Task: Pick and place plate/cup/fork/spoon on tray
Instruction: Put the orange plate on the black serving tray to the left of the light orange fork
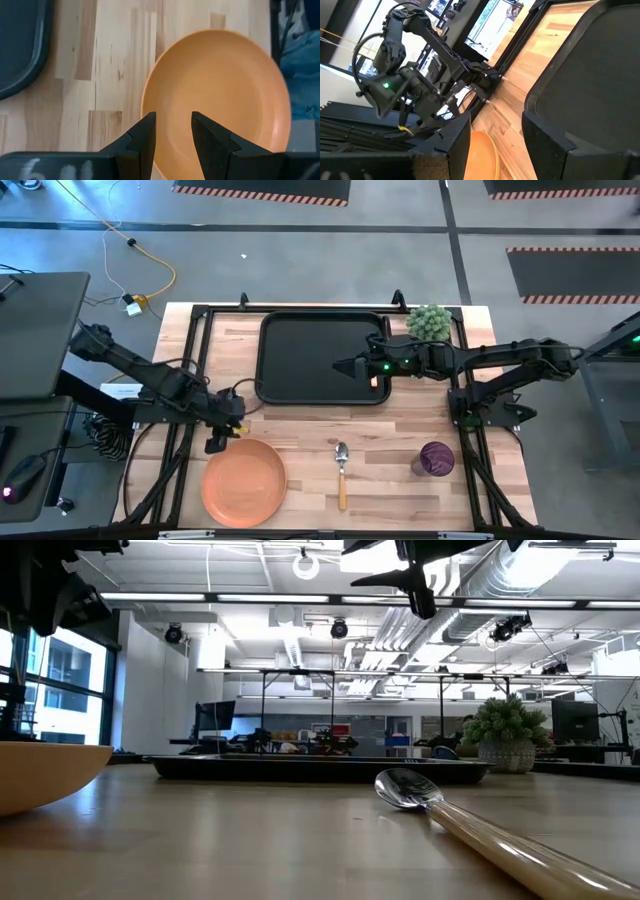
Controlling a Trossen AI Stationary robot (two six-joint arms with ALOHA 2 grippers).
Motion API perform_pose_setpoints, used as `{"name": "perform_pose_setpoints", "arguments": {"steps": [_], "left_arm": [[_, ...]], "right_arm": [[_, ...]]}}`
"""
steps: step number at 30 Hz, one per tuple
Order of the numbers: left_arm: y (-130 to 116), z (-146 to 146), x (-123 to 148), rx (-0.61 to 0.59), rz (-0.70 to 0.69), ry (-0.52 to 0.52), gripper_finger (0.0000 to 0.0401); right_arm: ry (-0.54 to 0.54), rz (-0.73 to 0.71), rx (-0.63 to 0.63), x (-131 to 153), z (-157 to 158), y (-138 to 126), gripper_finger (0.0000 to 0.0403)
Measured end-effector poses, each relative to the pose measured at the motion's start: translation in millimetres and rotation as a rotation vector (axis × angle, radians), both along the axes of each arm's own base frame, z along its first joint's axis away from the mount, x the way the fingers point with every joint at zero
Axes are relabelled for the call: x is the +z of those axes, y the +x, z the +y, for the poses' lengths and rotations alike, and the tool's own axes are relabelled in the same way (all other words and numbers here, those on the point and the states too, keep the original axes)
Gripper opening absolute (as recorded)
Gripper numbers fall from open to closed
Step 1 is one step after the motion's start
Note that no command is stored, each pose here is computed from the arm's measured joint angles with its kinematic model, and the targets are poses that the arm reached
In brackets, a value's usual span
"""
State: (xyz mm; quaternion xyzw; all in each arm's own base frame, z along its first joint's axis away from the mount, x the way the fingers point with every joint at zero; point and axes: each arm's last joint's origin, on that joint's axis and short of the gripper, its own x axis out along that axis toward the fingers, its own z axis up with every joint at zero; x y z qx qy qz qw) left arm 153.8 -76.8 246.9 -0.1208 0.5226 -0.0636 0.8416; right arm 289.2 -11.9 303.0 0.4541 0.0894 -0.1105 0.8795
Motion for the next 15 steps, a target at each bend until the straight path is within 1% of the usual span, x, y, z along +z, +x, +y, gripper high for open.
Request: {"name": "perform_pose_setpoints", "arguments": {"steps": [7, 12, 15], "left_arm": [[11, -17, -21, -0.039, 0.099, 0.085, 0.0113], [17, -26, -34, 0.001, 0.154, 0.137, 0.0113], [20, -28, -41, 0.016, 0.166, 0.184, 0.0113]], "right_arm": [[0.002, 0.000, 0.006, 0, 0, 0, 0.0167], [0.005, 0.001, 0.026, 0, 1, 0, 0.0167], [-0.017, 0.003, 0.032, 0, 1, 0, 0.0167]]}}
